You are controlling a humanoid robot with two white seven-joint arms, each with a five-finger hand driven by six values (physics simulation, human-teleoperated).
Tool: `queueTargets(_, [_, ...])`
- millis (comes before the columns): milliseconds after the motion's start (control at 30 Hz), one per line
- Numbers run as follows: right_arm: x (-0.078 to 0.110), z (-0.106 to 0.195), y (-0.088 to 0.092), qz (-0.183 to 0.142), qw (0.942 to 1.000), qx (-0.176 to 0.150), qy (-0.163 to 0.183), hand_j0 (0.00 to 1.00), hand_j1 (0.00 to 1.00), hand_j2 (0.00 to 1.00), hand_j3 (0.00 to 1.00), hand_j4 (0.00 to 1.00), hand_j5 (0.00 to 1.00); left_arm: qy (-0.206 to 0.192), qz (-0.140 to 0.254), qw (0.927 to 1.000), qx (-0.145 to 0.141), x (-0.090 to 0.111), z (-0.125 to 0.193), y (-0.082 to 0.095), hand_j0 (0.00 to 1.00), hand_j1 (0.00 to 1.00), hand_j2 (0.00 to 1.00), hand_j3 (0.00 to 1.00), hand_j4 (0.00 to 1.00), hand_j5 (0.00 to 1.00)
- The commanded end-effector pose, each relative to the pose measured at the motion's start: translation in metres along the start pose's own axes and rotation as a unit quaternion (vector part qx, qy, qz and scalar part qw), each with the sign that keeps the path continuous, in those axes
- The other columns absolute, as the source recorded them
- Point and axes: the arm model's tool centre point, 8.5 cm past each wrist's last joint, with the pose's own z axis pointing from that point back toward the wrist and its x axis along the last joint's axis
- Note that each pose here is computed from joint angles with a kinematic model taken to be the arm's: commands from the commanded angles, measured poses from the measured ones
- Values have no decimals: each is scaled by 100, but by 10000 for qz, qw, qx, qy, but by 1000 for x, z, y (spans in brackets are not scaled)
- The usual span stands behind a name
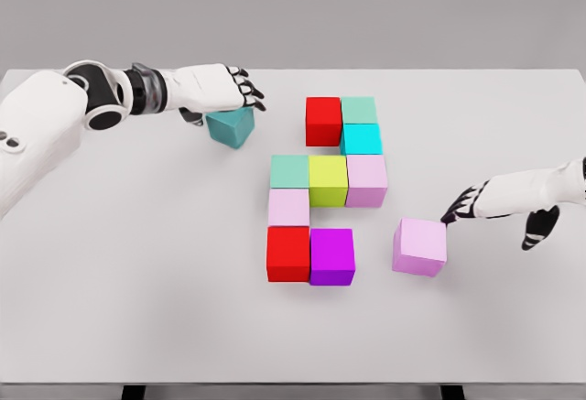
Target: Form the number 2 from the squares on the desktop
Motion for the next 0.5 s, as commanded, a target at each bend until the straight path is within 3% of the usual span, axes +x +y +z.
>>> queueTargets(0, [3,-4,-4,28,10000,-18,-61,100,100,100,100,100,100,4,16,10000,9,0,0,0,100,100,100,100,100,100])
queueTargets(233, [5,-9,-7,57,9999,-25,-116,100,100,100,100,100,100,183,-54,9997,158,-18,18,15,100,100,100,100,100,100])
queueTargets(400, [-5,12,-10,-27,9997,-222,121,100,100,100,100,100,100,469,18,9987,196,-37,41,11,100,100,100,100,100,100])
queueTargets(467, [-8,23,-1,-78,9995,-185,254,100,100,100,100,100,100,599,70,9980,200,-45,52,6,100,100,100,100,100,100])
